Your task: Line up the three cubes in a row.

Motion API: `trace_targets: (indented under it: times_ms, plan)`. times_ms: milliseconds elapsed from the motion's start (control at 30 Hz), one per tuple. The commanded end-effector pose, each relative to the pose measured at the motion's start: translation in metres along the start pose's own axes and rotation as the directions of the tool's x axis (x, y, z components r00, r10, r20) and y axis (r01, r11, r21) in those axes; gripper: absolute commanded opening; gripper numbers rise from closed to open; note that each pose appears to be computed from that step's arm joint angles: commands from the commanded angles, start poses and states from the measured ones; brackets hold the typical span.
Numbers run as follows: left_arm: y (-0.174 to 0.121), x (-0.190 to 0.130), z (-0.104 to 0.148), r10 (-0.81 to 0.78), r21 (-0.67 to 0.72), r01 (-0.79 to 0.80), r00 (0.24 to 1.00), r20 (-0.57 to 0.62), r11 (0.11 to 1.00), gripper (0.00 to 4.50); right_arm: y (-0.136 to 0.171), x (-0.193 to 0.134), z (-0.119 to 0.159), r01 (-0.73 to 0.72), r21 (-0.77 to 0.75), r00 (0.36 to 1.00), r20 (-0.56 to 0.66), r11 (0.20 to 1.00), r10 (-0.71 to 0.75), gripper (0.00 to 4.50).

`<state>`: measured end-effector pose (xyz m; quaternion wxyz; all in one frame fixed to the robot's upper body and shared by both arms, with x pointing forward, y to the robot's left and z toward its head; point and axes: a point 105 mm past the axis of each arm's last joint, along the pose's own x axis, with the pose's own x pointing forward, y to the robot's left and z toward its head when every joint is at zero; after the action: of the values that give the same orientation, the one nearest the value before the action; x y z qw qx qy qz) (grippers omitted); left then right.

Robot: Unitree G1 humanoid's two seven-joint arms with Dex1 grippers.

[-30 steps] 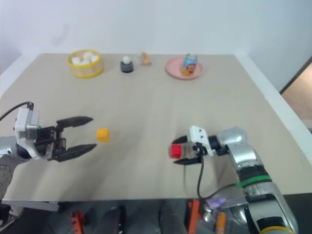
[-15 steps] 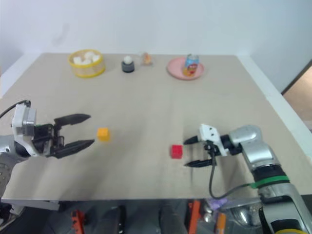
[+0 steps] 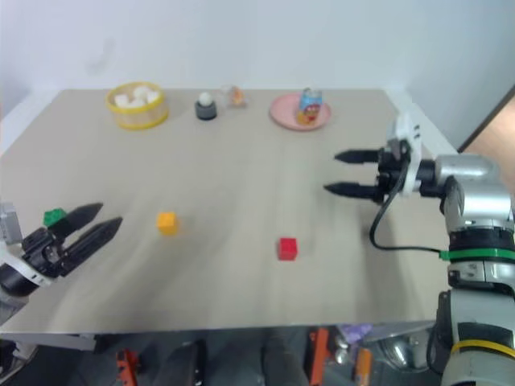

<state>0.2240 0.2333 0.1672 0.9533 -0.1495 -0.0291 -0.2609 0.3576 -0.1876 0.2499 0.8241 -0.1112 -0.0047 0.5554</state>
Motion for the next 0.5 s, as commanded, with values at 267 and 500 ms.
trace_targets:
  times_ms: [267,500]
  plan:
    - [0.049,-0.029,-0.038,0.569,0.058,-0.568,0.822,0.000,0.821,4.50,0.084,0.061,0.015,-0.360,-0.055,0.931,0.035,0.931,0.362,4.49]
    - [0.083,-0.036,-0.034,0.736,0.086,-0.735,0.676,0.021,0.673,4.50,0.088,0.066,0.000,-0.373,-0.054,0.928,0.004,0.926,0.373,4.49]
